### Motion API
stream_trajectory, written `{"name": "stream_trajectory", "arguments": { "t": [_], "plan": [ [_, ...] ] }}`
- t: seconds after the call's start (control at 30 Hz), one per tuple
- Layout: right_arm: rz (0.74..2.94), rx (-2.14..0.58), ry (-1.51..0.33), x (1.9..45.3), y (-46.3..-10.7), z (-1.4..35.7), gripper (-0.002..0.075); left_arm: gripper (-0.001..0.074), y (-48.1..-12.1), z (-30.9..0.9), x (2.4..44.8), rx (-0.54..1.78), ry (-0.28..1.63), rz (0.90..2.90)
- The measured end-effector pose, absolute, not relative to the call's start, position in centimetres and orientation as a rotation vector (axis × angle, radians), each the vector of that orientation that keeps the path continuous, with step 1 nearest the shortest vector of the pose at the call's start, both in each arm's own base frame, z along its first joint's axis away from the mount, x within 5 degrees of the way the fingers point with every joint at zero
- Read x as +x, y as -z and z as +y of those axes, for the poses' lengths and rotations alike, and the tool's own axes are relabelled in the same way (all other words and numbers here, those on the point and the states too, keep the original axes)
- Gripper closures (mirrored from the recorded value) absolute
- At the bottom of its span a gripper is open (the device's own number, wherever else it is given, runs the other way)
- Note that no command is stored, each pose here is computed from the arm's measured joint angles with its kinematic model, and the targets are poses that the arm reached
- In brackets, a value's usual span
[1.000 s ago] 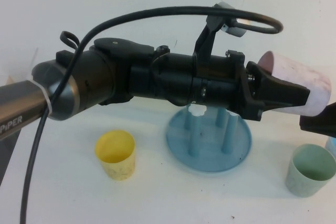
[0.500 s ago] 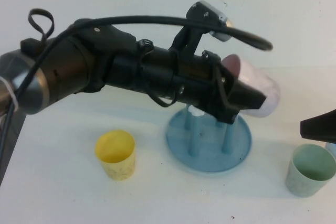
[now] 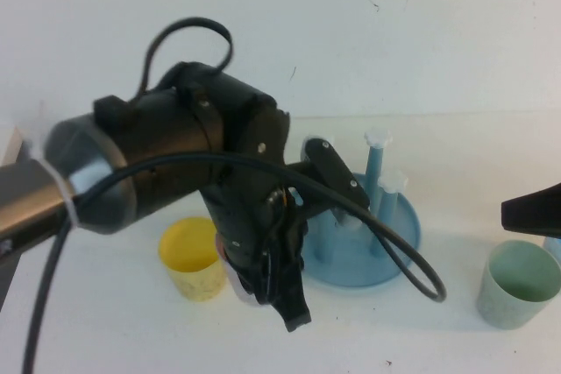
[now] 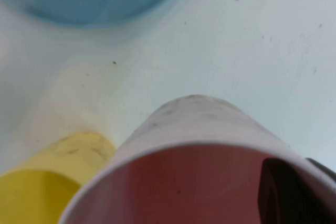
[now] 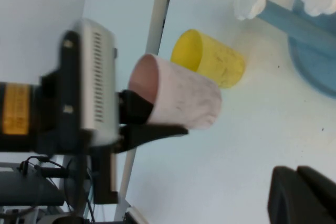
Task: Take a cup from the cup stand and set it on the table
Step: Place the cup on the table
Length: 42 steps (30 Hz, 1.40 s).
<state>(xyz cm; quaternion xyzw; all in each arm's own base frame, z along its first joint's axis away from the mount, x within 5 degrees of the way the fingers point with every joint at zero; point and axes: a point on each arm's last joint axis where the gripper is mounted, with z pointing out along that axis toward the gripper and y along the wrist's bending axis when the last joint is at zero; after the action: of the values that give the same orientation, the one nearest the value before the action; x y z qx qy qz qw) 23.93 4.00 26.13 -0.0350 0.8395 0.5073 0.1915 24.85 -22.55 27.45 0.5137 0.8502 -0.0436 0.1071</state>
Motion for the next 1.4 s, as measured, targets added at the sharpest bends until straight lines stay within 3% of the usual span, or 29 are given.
{"name": "stream_trajectory", "arguments": {
  "t": [0.37,0.83,0.9,1.1,1.17,1.27,1.4],
  "plan": [
    [2.344,-0.138,-1.409,23.9,-26.1,4.0,0.0727,0.0718,-20.3,-24.1,26.8,1.574,-0.044,2.674],
    [2.343,-0.142,-1.407,23.9,-26.1,4.0,0.0727,0.0703,-19.1,-25.0,27.6,1.508,-0.002,2.636],
    [2.343,-0.142,-1.407,23.9,-26.1,4.0,0.0727,0.0641,-19.1,-25.1,27.6,1.501,0.012,2.637],
    [2.339,-0.148,-1.405,23.9,-26.1,4.0,0.0727,0.0289,-19.2,-25.3,27.7,1.48,0.029,2.631],
    [2.336,-0.158,-1.401,23.9,-26.1,4.0,0.0727,0.0246,-19.6,-25.4,27.7,1.45,0.041,2.639],
    [2.318,-0.176,-1.397,24.0,-26.2,4.0,0.0727,0.0271,-21.4,-25.5,27.8,1.399,0.059,2.62],
    [2.247,-0.246,-1.369,23.8,-26.9,4.1,0.0727,0.0392,-25.1,-25.6,26.8,1.371,0.089,2.533]
  ]
}}
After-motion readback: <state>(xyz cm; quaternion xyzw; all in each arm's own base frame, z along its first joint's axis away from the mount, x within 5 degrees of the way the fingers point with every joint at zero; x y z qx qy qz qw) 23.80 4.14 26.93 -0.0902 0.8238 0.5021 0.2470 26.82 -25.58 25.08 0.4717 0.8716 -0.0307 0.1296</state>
